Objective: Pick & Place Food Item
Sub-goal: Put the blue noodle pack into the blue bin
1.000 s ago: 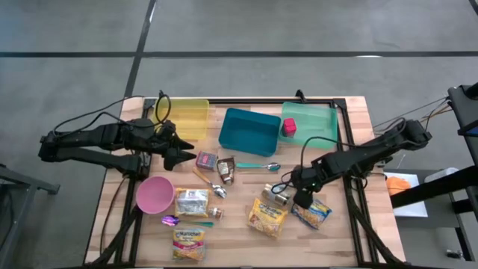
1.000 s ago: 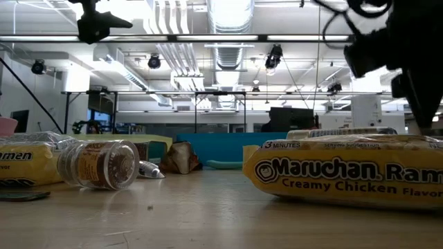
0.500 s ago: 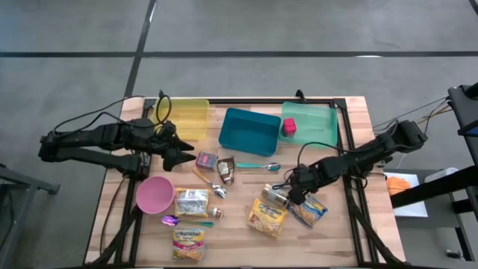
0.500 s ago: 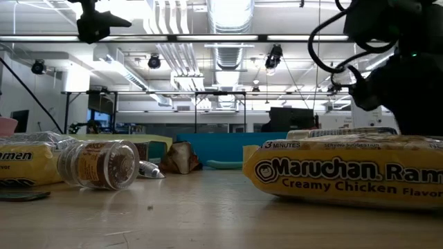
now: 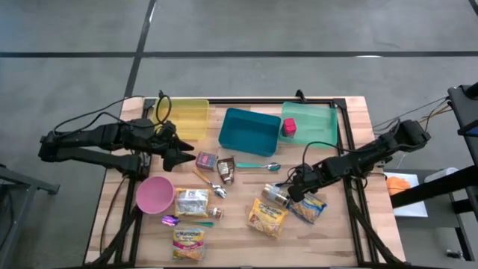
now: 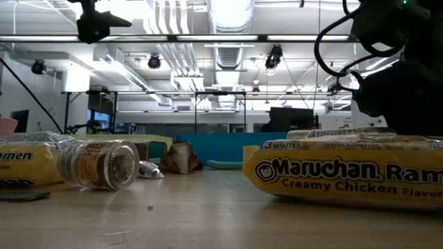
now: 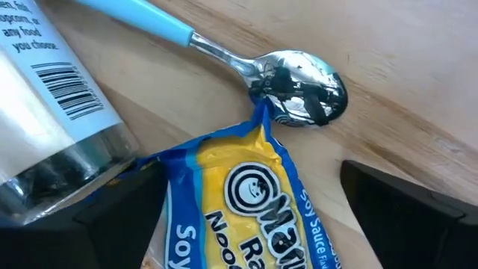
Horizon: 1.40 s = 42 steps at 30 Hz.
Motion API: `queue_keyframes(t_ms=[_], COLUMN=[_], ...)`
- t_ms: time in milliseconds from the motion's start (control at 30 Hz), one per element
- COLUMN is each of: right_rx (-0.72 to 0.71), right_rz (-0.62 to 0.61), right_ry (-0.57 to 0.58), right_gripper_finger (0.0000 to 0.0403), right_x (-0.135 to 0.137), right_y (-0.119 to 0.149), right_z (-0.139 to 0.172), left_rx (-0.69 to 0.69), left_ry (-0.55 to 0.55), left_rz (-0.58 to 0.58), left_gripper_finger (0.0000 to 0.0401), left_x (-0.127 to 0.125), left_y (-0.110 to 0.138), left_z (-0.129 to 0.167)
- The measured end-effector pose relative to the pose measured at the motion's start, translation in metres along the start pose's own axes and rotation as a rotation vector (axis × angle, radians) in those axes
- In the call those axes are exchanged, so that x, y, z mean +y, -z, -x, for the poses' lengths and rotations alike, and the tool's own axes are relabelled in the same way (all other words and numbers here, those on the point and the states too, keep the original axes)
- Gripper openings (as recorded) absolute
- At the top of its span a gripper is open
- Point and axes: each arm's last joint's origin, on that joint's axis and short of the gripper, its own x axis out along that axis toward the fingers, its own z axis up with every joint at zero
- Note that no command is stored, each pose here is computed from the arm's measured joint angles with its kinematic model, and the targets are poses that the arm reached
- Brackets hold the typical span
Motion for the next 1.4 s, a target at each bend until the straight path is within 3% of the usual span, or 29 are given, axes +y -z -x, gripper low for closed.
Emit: queue_keyframes(t_ms=[300,700,1400], right_rx=[0.001,-0.001,-0.099], right_rz=[-0.014,0.023,0.048], right_ry=[0.014,-0.05,-0.301], right_gripper_finger=[0.0212,0.0025,0.0018], right_x=[-0.005,-0.004,-0.025], right_y=[0.0,0.001,0.005], right_z=[-0.004,0.004,0.07], left_rx=[0.0,0.0,-0.001], left_ry=[-0.001,0.0,0.0], left_rz=[0.001,0.004,0.003], left_gripper_finger=[0.0297,0.0296,0.0296], left_x=[0.0,0.0,0.0], left_y=[0.0,0.0,0.0], left_z=[0.0,0.0,0.0])
